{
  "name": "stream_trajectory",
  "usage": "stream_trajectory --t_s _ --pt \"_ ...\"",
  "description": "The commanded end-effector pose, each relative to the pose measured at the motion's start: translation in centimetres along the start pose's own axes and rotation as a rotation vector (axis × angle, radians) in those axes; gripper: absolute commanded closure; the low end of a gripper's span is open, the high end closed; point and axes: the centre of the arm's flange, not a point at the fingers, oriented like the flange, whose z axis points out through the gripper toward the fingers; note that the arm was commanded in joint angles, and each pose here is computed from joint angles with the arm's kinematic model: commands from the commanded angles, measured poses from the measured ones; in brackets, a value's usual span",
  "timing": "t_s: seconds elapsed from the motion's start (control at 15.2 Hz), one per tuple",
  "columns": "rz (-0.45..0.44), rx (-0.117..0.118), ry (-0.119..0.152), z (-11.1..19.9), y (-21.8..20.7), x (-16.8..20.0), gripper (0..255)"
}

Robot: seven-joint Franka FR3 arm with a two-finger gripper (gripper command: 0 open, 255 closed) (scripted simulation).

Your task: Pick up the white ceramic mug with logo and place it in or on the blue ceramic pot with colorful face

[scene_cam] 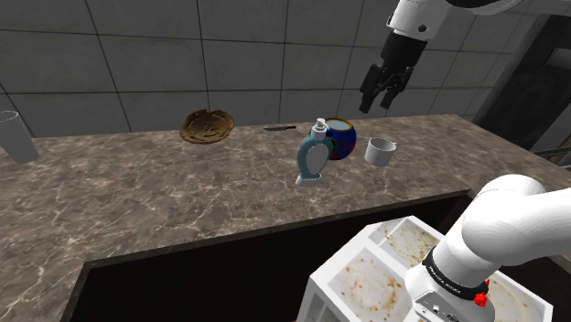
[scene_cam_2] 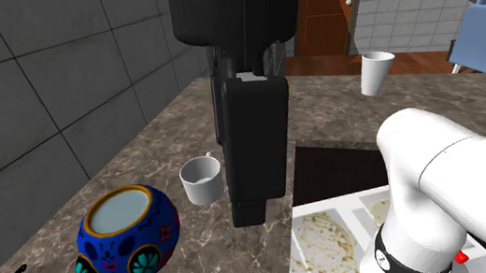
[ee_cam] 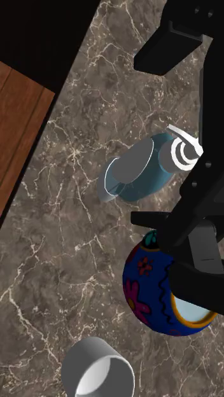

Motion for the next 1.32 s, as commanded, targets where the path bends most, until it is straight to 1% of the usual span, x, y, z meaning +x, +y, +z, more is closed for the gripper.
stream_trajectory --t_s 0.0,1.25 --pt "0.000 0.000 0.000 0.0 0.0 0.0 0" --pt "-0.006 -0.092 -0.081 15.1 18.1 5.9 0"
